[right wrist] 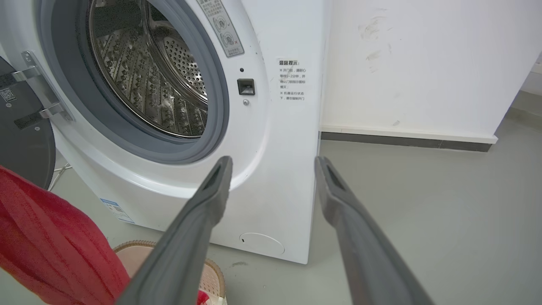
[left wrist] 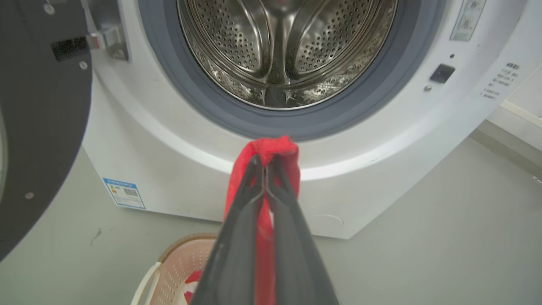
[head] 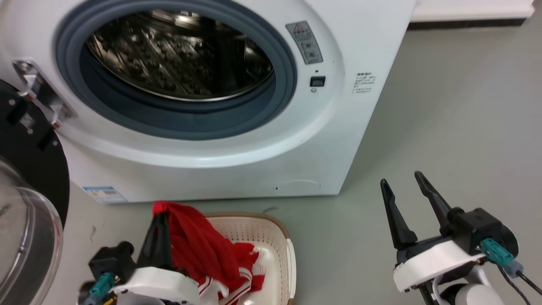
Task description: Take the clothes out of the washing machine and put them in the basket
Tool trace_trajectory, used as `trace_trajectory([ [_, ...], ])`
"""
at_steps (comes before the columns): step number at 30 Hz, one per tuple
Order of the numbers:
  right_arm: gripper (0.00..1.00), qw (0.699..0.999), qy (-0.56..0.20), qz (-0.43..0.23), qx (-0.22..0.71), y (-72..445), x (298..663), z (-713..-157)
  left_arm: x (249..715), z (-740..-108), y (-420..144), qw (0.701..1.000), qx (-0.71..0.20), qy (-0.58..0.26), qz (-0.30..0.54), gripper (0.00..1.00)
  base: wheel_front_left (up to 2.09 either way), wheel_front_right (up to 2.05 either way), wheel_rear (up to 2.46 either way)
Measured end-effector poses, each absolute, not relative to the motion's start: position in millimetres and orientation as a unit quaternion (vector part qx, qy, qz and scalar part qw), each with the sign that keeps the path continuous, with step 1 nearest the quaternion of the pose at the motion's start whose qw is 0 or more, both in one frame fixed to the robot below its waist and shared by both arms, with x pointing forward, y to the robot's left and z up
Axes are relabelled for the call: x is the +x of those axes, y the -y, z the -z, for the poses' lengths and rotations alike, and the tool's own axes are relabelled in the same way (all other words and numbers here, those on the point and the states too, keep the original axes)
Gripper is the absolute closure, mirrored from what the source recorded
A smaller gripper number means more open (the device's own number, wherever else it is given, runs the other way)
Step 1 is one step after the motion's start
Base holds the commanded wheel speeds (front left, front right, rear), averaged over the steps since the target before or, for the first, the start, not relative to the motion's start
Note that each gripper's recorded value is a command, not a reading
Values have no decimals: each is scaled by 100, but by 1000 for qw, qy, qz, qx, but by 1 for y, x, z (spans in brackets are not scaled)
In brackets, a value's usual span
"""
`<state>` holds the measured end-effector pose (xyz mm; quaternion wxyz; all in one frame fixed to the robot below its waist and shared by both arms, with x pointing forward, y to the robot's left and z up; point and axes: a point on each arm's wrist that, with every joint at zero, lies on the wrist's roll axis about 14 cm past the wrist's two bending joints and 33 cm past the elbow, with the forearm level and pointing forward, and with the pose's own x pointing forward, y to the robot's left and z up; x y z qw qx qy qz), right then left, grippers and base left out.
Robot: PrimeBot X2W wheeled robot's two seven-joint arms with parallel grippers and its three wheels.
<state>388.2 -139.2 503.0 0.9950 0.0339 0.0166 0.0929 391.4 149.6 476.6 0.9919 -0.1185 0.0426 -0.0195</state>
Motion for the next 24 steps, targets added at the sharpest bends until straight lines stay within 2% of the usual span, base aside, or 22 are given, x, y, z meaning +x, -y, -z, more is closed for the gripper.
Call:
trace_trajectory([
  [8, 0, 994, -35, -102, 32, 134, 412, -484, 390, -359, -143, 971, -126, -201, 17, 100, 0, 0, 0],
  [13, 0, 993, -52, -103, 31, 134, 433, -463, 405, -298, -142, 954, -111, -277, 14, 100, 0, 0, 0],
  [24, 0, 989, -94, -110, 29, 132, 472, -398, 424, -195, -137, 916, -73, -394, 27, 100, 0, 0, 0],
])
